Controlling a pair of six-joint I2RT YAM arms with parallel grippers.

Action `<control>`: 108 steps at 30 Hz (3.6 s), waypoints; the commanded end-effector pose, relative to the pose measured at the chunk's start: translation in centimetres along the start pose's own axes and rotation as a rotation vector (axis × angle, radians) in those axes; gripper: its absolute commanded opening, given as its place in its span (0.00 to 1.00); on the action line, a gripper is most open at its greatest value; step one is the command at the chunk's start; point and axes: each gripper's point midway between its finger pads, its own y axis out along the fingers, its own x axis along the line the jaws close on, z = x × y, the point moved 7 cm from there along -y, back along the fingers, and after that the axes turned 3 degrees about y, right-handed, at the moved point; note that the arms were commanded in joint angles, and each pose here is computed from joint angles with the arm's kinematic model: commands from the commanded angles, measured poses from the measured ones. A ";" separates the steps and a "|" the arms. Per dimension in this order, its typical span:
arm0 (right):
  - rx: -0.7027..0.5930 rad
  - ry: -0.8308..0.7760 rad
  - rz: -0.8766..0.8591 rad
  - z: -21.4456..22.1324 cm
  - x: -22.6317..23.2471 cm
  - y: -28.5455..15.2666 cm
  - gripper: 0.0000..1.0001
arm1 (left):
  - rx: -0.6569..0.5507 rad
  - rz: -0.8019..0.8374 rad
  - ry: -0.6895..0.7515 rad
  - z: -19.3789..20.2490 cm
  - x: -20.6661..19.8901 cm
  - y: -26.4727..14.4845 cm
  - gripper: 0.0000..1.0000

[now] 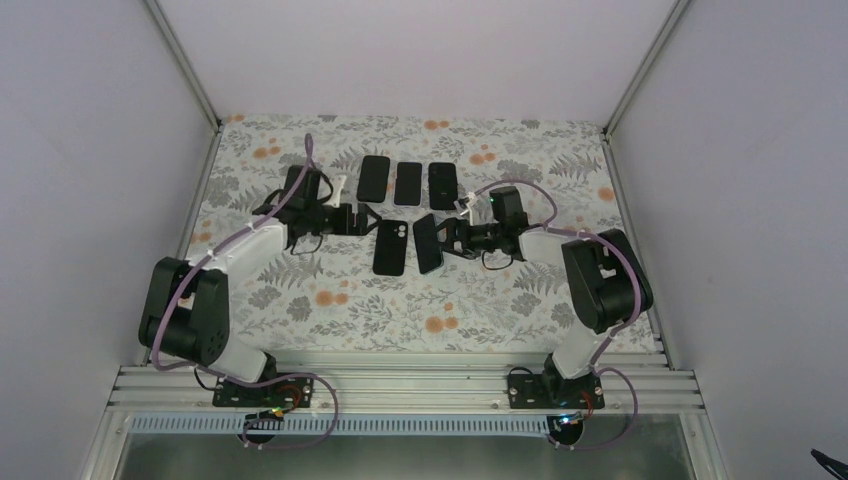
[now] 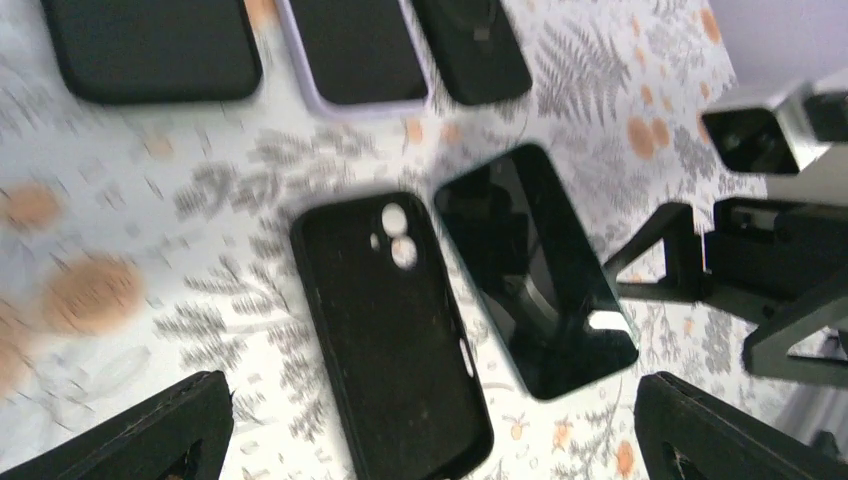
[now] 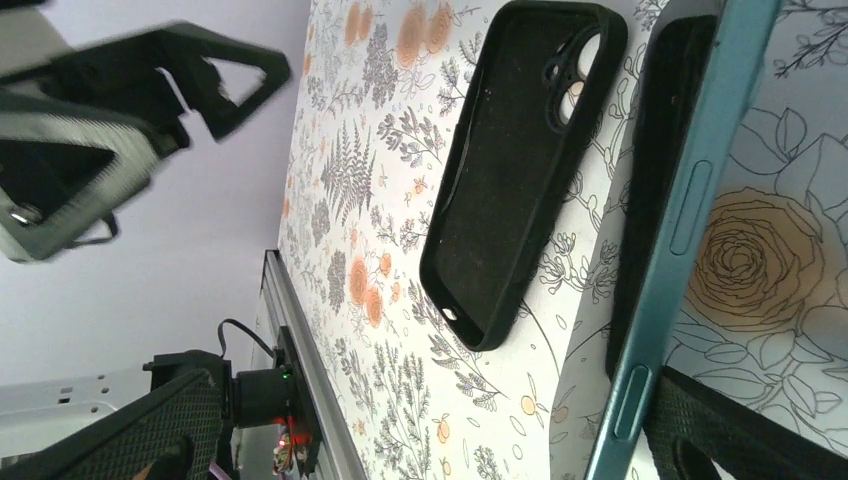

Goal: Take the phone out of the phone case
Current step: Place the phone at the center of the board, then pick up the phone at the center of the board.

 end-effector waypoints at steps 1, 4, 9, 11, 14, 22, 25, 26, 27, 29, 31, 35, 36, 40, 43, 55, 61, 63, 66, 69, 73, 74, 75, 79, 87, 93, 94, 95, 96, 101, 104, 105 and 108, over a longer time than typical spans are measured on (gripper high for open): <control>-0.041 -0.063 0.046 0.1 -0.2 -0.9 0.99 | -0.105 -0.095 0.131 -3.6 -1.0 -2.9 1.00; -0.049 -0.072 0.052 -0.1 -0.4 -1.1 0.99 | -0.135 -0.096 0.152 -4.6 -1.4 -4.0 1.00; -0.048 -0.068 0.059 0.0 -0.9 -0.8 0.99 | -0.168 -0.109 0.173 -4.7 -1.7 -4.9 1.00; -0.045 -0.064 0.063 -0.1 -1.2 -0.6 0.99 | -0.172 -0.110 0.172 -4.5 -1.6 -5.0 1.00; -0.033 -0.050 0.060 -0.2 -1.6 -0.3 0.99 | -0.178 -0.108 0.174 -4.5 -1.5 -5.1 1.00; -0.054 -0.053 0.107 -0.4 -2.0 -0.4 0.99 | -0.179 -0.197 0.155 -4.8 0.0 -5.0 1.00; -0.051 -0.043 0.138 -0.5 -2.9 -0.2 0.99 | -0.175 -0.200 0.146 -5.1 0.2 -4.8 1.00; -0.047 -0.038 0.139 -0.5 -3.1 0.0 0.99 | -0.176 -0.201 0.144 -5.2 0.2 -4.8 1.00; -0.041 -0.031 0.138 -0.4 -3.3 0.2 0.99 | -0.177 -0.206 0.143 -5.3 0.3 -4.8 1.00; -0.035 -0.021 0.139 -0.4 -3.7 0.4 0.99 | -0.185 -0.223 0.139 -5.5 0.5 -4.9 1.00; -0.028 -0.020 0.135 -0.4 -3.8 0.7 0.99 | -0.191 -0.238 0.128 -5.4 0.7 -4.9 1.00; -0.009 -0.023 0.115 -0.2 -3.6 1.3 0.99 | -0.195 -0.241 0.098 -5.1 1.3 -4.7 1.00; -0.005 -0.027 0.111 -0.2 -3.5 1.5 0.99 | -0.191 -0.242 0.098 -5.0 1.4 -4.5 1.00; 0.009 -0.024 0.094 -0.3 -3.4 1.9 0.99 | -0.179 -0.260 0.104 -5.5 1.7 -4.1 1.00; 0.023 -0.024 0.075 -0.3 -3.2 2.2 0.99 | -0.175 -0.275 0.101 -6.1 2.0 -3.9 1.00; -0.021 -0.097 0.060 -1.8 -0.9 0.6 0.99 | -0.149 -0.385 0.136 -8.0 3.0 -2.6 1.00; -0.069 -0.191 0.058 -2.4 1.8 -1.2 0.99 | -0.141 -0.421 0.141 -9.9 3.2 -1.2 1.00; -0.097 -0.217 0.065 -2.7 2.4 -1.9 0.99 | -0.109 -0.439 0.139 -10.5 3.6 0.0 1.00; -0.152 -0.269 0.070 -3.2 4.1 -3.4 0.99 | -0.082 -0.461 0.146 -11.3 3.7 1.4 1.00; -0.191 -0.301 0.076 -3.6 5.0 -4.4 0.99 | -0.050 -0.473 0.143 -12.0 3.9 3.1 1.00; -0.217 -0.319 0.087 -3.9 5.5 -5.3 0.99 | -0.031 -0.484 0.155 -13.5 4.1 5.3 1.00; -0.222 -0.322 0.093 -4.0 5.6 -5.5 0.99 | -0.024 -0.490 0.157 -13.7 4.2 5.8 1.00; -0.229 -0.323 0.101 -4.1 5.6 -5.7 0.99 | -0.017 -0.497 0.157 -13.9 4.3 6.4 1.00; -0.247 -0.326 0.111 -4.3 5.6 -6.3 0.99 | 0.006 -0.524 0.157 -14.7 4.8 8.3 1.00; -0.281 -0.299 0.125 -4.7 5.1 -7.3 0.99 | 0.046 -0.556 0.141 -14.8 6.0 11.2 1.00; -0.287 -0.272 0.120 -4.9 4.5 -7.6 0.99 | 0.070 -0.595 0.154 -14.3 6.6 13.0 1.00; -0.287 -0.267 0.118 -4.9 4.5 -7.6 0.99 | 0.073 -0.598 0.153 -14.3 6.8 13.2 1.00; -0.289 -0.263 0.116 -5.0 4.4 -7.7 0.99 | 0.078 -0.602 0.155 -14.2 6.9 13.4 1.00; -0.289 -0.260 0.115 -5.0 4.4 -7.8 0.99 | 0.082 -0.606 0.154 -14.1 7.0 13.6 1.00; -0.295 -0.251 0.114 -5.0 4.2 -8.0 0.99 | 0.109 -0.605 0.148 -13.4 7.7 14.7 1.00; -0.297 -0.247 0.115 -5.0 4.1 -8.1 0.99 | 0.119 -0.603 0.144 -13.2 8.1 15.2 1.00; -0.298 -0.246 0.114 -5.0 4.1 -8.1 0.99 | 0.124 -0.604 0.144 -13.0 8.2 15.4 1.00; -0.301 -0.243 0.117 -5.0 3.9 -8.2 0.99 | 0.140 -0.614 0.138 -12.6 8.6 15.8 1.00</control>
